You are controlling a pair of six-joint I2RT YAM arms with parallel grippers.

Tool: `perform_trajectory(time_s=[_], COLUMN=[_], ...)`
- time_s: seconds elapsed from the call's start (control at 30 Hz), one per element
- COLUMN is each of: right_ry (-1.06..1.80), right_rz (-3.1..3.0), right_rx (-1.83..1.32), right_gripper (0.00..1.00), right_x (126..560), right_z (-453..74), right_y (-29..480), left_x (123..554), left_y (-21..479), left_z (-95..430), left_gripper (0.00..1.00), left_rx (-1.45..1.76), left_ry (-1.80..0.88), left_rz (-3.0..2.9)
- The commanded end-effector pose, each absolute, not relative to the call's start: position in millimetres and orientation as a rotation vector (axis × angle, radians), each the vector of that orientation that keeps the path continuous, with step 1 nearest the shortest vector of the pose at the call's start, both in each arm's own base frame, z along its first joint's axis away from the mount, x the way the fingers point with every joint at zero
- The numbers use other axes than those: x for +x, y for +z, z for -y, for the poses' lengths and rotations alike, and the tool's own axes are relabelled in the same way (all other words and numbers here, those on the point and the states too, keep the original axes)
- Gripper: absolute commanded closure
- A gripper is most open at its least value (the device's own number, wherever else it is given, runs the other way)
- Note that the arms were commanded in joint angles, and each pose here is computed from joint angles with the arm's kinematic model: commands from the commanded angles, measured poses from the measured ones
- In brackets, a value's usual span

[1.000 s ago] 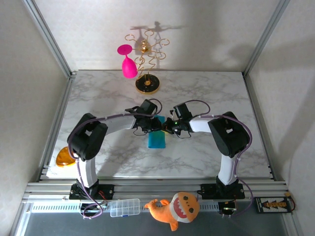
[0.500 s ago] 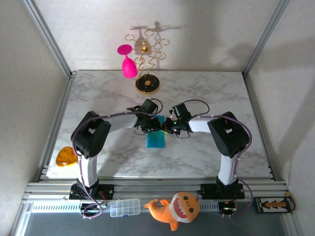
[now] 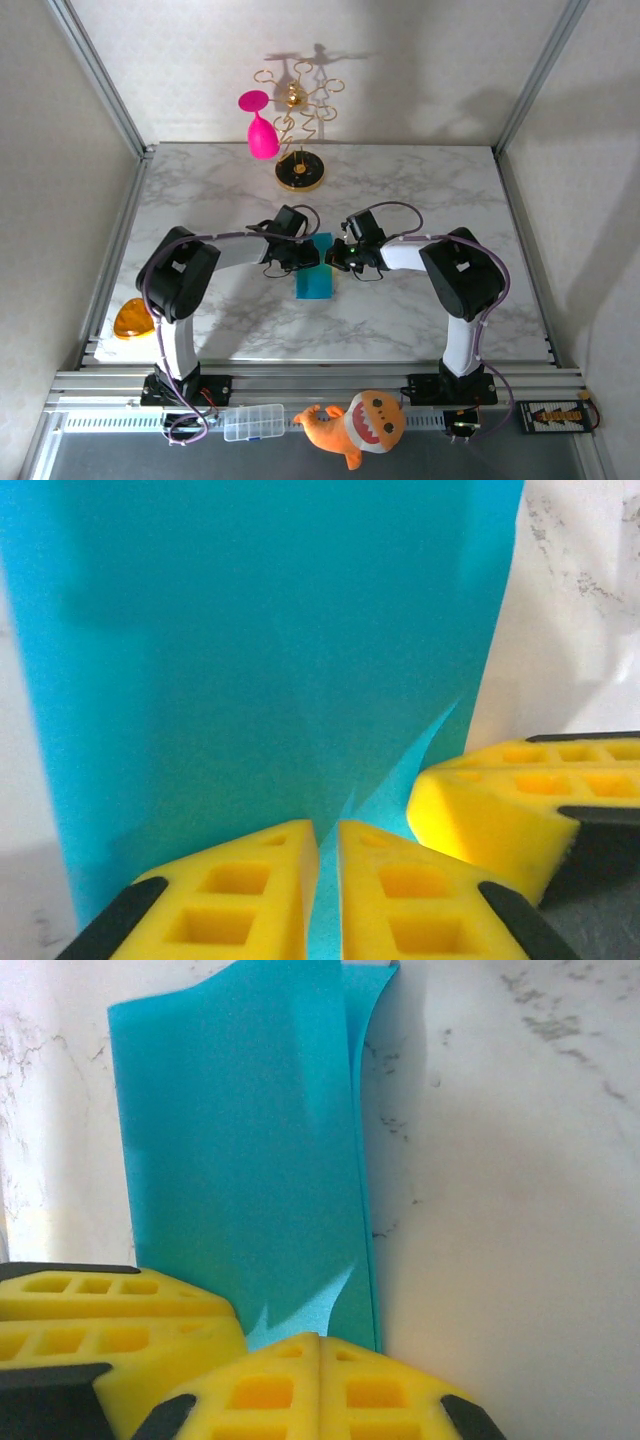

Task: Fold a paper plane with a square sheet of paper (pick it up from the middle)
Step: First fold in half a square sheet of paper at the center of the table.

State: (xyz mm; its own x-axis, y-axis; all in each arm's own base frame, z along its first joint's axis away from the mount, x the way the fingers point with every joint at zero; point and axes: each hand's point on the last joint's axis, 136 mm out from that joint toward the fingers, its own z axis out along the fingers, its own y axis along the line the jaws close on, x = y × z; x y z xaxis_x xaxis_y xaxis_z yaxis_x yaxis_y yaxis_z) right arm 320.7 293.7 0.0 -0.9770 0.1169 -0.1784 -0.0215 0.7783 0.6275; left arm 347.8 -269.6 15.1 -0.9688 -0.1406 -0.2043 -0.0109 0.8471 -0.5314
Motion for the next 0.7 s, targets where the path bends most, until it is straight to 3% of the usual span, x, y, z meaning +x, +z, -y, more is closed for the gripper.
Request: perform_trajectory(time_s=[0.0,0.3,0.5,0.67], right_ry=[0.153,0.141,0.211,0.266], right_rz=[-3.218,-3.208,-3.189,-3.173], right_rx=[0.215,0.154,0.104,0.064], right_gripper=[1.0,1.0,1.0,1.0], right_x=[224,230,241,250], right_z=[-177,-177,-190,-200], right_y=[-118,-112,-99,-92], left_x=[329,335,349,342], left_y=[-15,2,53,55], left_z=[216,176,204,241], left_gripper=[0.83,0.83,0.82,0.81], left_rx=[-0.23,-0.331,-0.295,-0.249], left_ry=[-0.668,-0.697,-0.908,-1.017], left_rz=[-2.899,-2.847,-2.703,-2.694])
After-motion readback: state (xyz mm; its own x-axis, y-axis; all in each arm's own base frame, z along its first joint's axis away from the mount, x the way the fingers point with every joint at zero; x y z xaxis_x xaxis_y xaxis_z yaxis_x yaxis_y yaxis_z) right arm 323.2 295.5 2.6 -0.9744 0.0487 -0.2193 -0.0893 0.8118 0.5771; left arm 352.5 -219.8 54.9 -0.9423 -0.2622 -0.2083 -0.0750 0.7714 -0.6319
